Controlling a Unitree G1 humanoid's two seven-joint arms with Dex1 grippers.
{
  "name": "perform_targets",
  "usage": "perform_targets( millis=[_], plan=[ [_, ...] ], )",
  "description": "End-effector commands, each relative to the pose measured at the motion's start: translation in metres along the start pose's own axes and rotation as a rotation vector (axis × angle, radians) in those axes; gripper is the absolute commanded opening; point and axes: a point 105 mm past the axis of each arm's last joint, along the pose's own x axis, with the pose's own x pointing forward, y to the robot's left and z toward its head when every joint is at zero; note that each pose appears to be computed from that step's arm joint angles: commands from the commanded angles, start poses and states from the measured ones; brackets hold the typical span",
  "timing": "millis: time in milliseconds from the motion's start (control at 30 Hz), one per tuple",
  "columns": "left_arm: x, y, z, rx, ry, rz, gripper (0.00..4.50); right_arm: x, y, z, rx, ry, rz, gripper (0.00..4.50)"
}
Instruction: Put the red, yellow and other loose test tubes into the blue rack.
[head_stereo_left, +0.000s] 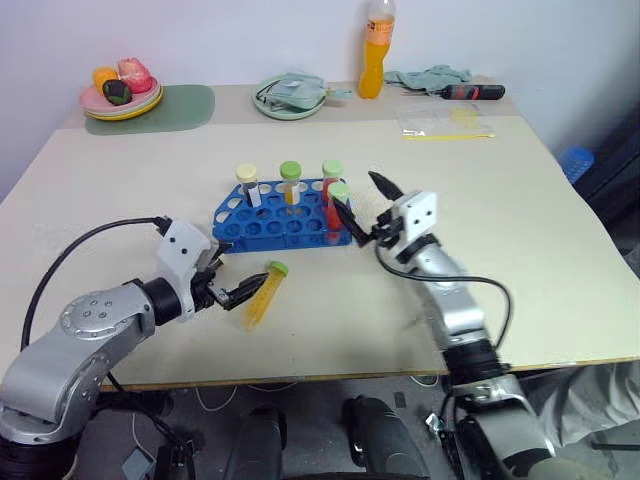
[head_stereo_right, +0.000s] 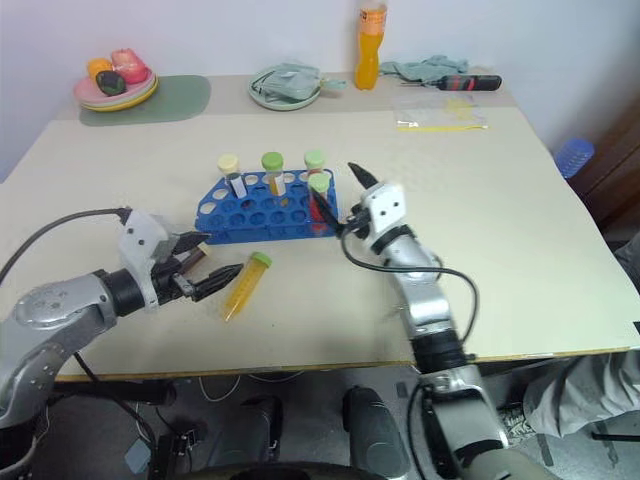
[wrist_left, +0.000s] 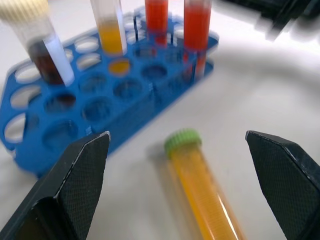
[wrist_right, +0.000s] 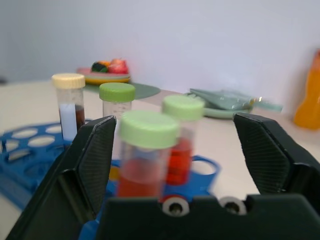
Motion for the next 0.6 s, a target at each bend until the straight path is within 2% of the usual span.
perform_targets(
  millis=[33,200,333,467,600],
  plan=[
    [0.001,-0.006,-0.001,0.017,0.155,0.063,4.50,-0.017,-0.002,0.021,-0.027,0.018,0.168,4.21],
    [0.013,-0.012,-0.021,-0.074,0.413,-0.050,4.50,-0.036,0.010,0.037,-0.041,0.093,0.404,4.21],
    [0.033,-0.015,-0.021,-0.090,0.461,-0.014,4.50,-0.055,0.038,0.041,-0.019,0.163,0.629,4.21],
    [0.051,-0.028,-0.020,-0.185,0.466,-0.015,4.50,-0.059,0.050,0.043,-0.013,0.173,0.679,4.21],
    [0.057,-0.035,-0.020,-0.211,0.498,-0.005,4.50,-0.058,0.057,0.044,-0.008,0.164,0.685,4.21]
  ],
)
